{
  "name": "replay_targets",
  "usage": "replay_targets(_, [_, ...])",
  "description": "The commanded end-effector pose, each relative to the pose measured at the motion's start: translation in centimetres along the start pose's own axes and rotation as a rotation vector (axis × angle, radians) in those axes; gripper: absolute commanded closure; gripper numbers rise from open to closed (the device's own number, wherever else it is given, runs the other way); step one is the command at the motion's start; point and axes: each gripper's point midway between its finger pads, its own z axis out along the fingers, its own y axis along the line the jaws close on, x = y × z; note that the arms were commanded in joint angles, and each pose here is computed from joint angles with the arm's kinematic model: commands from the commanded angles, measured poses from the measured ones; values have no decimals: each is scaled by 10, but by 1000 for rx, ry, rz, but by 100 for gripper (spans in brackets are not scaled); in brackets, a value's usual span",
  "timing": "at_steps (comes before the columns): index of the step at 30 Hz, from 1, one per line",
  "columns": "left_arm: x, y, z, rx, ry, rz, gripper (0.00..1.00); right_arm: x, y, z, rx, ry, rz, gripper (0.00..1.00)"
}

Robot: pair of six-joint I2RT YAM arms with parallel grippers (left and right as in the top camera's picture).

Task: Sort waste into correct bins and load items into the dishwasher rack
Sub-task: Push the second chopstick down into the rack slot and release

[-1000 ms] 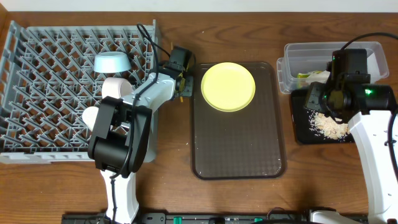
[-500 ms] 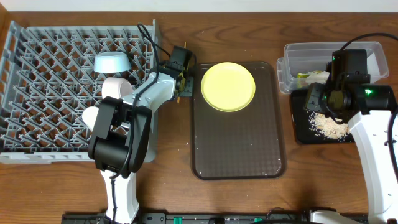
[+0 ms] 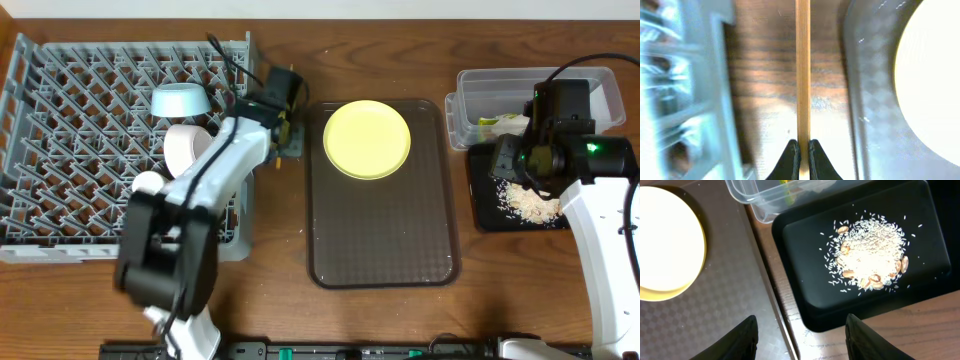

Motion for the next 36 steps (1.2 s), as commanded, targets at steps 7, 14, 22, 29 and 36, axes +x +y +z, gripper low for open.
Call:
replay_targets(7, [-4,41,-72,-57,-81,-71,94,-5,-1,-4,-4,-13,-7,46])
replay_targets(14, [14,76,-67,-104,-5,-162,94,-5,-1,-4,-4,-13,-7,46])
replay_targets(22, [33,83,-53,-117,65,-185,94,-5,-1,-4,-5,-15,-6,46])
replay_targets(29, [60,85,-38,-130,134,-179,89,-5,-1,-4,-5,-15,-6,45])
replay_targets(36, [53,84,-35,-124,102,-182,67,-5,-1,-4,-5,-15,-6,46])
